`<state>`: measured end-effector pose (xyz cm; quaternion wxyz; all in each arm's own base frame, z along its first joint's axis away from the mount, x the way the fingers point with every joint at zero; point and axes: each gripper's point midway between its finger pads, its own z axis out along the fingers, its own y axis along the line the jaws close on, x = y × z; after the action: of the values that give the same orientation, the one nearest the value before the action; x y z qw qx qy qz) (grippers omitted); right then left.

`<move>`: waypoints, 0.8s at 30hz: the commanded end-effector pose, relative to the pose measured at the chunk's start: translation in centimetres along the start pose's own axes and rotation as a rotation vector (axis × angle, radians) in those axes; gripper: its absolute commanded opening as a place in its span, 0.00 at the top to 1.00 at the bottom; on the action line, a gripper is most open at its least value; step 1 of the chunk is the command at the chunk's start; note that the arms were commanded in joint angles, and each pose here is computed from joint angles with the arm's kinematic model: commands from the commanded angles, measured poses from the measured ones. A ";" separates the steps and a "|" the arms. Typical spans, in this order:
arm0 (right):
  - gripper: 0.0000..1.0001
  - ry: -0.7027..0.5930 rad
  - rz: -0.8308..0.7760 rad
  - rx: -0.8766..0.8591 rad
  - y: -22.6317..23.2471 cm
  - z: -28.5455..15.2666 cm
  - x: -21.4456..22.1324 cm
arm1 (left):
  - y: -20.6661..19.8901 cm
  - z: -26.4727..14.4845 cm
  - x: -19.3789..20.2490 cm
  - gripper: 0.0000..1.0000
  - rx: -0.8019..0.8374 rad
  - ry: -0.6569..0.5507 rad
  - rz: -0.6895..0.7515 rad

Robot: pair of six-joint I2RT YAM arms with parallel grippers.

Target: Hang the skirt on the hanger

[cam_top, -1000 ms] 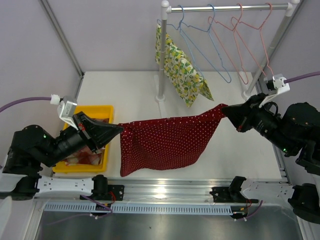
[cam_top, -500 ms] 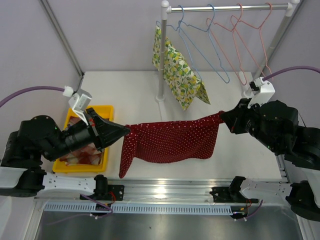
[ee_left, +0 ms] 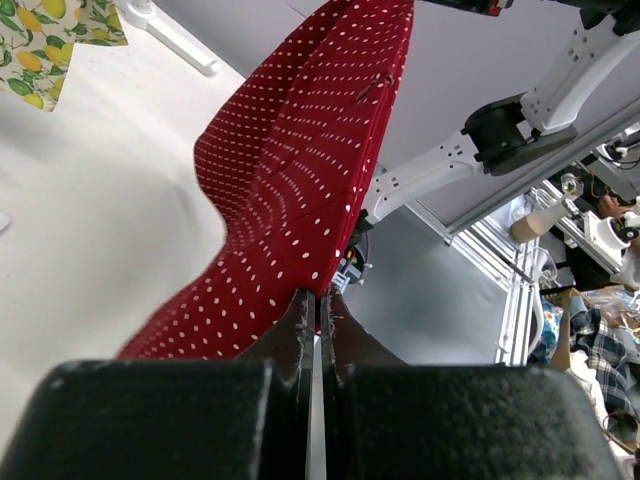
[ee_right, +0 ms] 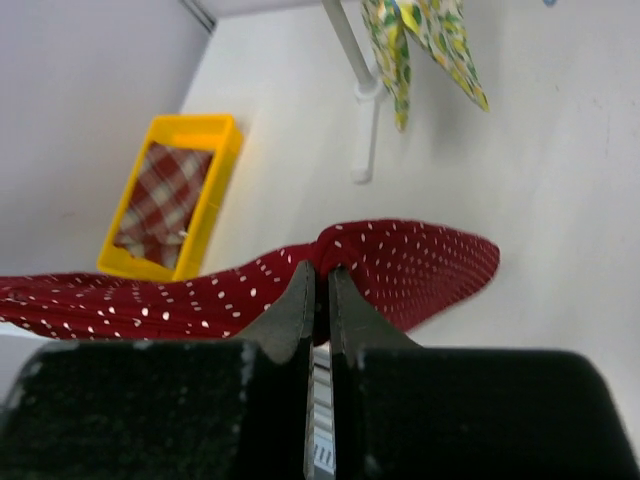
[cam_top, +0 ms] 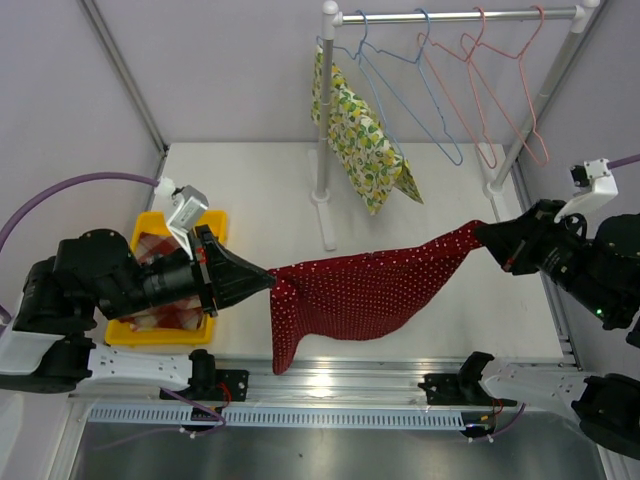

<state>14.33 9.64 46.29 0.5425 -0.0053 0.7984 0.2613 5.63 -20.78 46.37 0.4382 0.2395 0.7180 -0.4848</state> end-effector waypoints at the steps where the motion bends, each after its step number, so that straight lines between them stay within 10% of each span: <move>1: 1.00 0.024 -0.049 0.037 -1.3 -1.1 0.2 | -0.5 -2.0 -2.1 1.00 0.028 -0.071 -0.044; 15: 1.00 0.251 -0.090 0.169 -2.3 13.5 9.2 | 12.7 2.7 -0.7 1.00 -0.482 -0.045 0.020; 24: 1.00 0.327 -0.004 0.245 -8.6 22.8 14.7 | 24.6 8.9 5.3 1.00 -0.420 0.056 -0.193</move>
<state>27.28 15.20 23.53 0.3634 0.0123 0.9231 0.1256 23.60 -17.34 26.15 0.3701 0.0436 0.8830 -0.2854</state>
